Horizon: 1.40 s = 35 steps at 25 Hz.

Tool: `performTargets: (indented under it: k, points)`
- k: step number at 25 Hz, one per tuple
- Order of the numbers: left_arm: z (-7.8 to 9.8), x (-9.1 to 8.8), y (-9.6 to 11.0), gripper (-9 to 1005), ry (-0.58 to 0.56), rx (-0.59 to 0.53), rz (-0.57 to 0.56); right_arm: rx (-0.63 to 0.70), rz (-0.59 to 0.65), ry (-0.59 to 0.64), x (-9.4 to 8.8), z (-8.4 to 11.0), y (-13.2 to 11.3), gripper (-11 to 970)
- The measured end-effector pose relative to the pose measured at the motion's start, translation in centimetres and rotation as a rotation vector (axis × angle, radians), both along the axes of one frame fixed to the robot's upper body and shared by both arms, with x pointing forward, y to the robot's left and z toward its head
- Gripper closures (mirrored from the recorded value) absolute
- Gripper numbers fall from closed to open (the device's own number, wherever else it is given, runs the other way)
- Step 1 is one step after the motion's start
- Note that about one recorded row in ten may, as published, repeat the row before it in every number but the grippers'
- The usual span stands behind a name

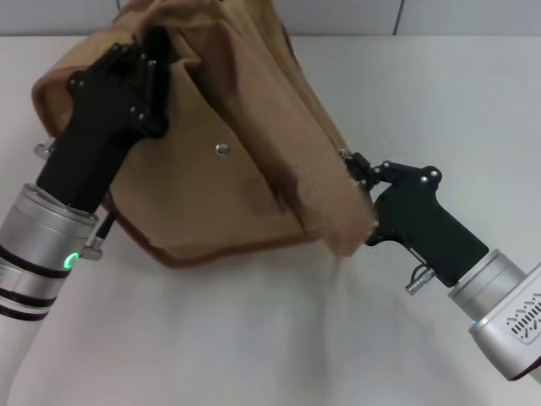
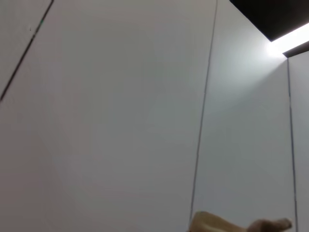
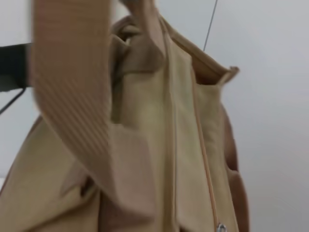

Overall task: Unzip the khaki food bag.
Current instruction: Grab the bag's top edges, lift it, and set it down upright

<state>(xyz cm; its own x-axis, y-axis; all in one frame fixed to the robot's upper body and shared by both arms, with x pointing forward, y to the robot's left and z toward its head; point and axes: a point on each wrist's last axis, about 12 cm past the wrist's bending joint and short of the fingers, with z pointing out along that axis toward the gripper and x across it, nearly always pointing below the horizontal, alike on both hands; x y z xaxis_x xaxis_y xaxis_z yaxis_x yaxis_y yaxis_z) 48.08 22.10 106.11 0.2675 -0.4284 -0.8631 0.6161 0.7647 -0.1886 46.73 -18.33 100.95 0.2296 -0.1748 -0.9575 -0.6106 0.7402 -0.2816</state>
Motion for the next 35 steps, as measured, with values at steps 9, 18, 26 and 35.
performTargets:
  k: [9,18,26,35]
  points:
    - [-0.2,-0.4,1.3,840,0.0,-0.008,0.062,-0.018,-0.016,0.01,-0.6,-0.5,-0.8,955]
    - [-0.3,-0.5,1.7,837,0.001,-0.004,0.067,-0.018,-0.016,0.012,-0.8,-0.6,-0.9,955]
    - [-0.5,-0.7,1.8,834,0.007,-0.002,0.073,-0.006,-0.035,0.015,-0.8,-0.6,-1.0,946]
    - [-0.5,-0.7,2.0,831,0.014,-0.008,0.071,-0.014,-0.104,0.011,-0.3,-0.6,-2.2,732]
